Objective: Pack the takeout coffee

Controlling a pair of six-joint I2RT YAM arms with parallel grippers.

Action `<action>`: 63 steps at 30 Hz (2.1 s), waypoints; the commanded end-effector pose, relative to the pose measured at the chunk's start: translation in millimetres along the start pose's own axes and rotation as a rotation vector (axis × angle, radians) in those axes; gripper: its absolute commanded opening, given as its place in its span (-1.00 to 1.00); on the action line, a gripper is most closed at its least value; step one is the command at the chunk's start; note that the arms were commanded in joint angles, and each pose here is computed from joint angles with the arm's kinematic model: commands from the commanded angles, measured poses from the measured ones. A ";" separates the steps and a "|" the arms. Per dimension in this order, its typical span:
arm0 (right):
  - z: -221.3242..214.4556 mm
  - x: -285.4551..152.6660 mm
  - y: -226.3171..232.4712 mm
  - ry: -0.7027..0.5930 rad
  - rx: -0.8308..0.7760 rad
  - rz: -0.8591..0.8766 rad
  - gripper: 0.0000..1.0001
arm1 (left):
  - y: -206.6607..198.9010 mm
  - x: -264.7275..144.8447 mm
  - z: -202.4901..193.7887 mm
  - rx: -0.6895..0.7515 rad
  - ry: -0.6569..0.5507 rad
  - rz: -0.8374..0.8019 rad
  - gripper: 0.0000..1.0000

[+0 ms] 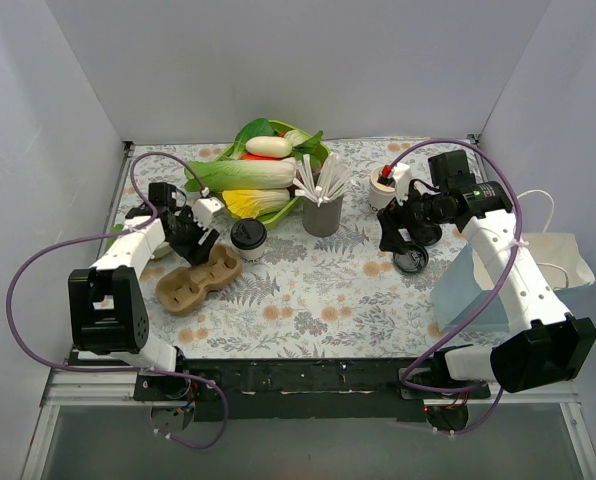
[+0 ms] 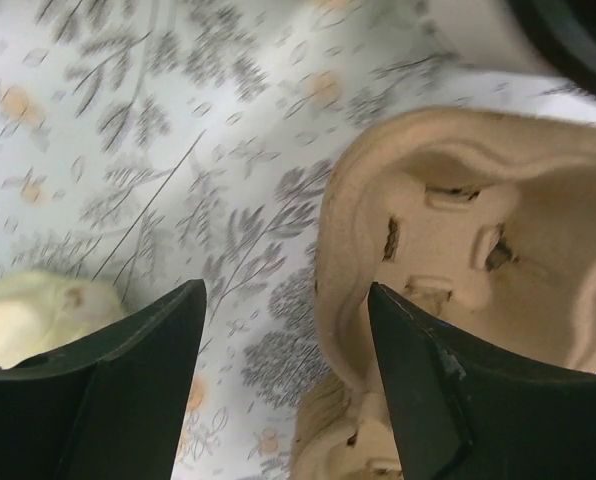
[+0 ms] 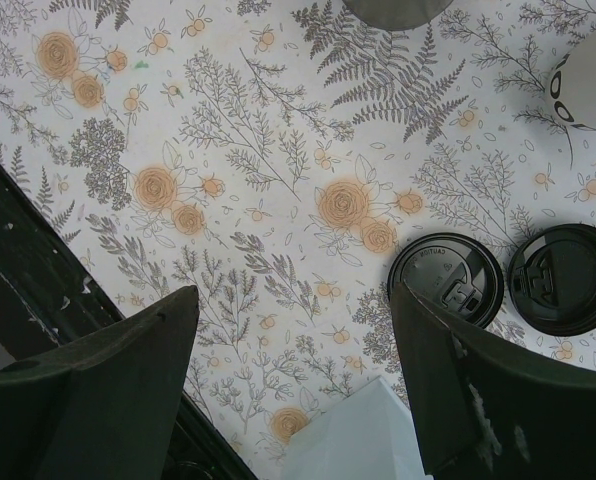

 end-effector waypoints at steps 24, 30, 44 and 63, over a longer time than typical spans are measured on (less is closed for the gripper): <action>15.3 -1.7 -1.7 -0.051 -0.032 0.008 0.71 | -39.7 -83.9 -7.0 -0.064 0.021 0.011 0.32; 11.7 1.7 -1.5 -0.041 -0.025 0.021 0.71 | -39.2 -74.5 -10.0 -0.060 0.066 -0.091 0.29; 13.8 3.3 -5.0 -0.039 -0.029 0.010 0.71 | -25.2 -47.5 -9.0 -0.138 0.060 -0.120 0.10; 16.1 12.2 -10.6 -0.019 -0.024 0.023 0.71 | -34.0 -43.9 -13.6 -0.145 0.064 -0.148 -0.07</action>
Point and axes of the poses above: each gripper's point midway between its finger pads, its own x axis out along the fingers, its own y axis along the line the jaws close on, z = x × y, the point moved 9 cm from there along -x, back along the fingers, and after that the axes turned 8 degrees about x, right-handed, at the moved point
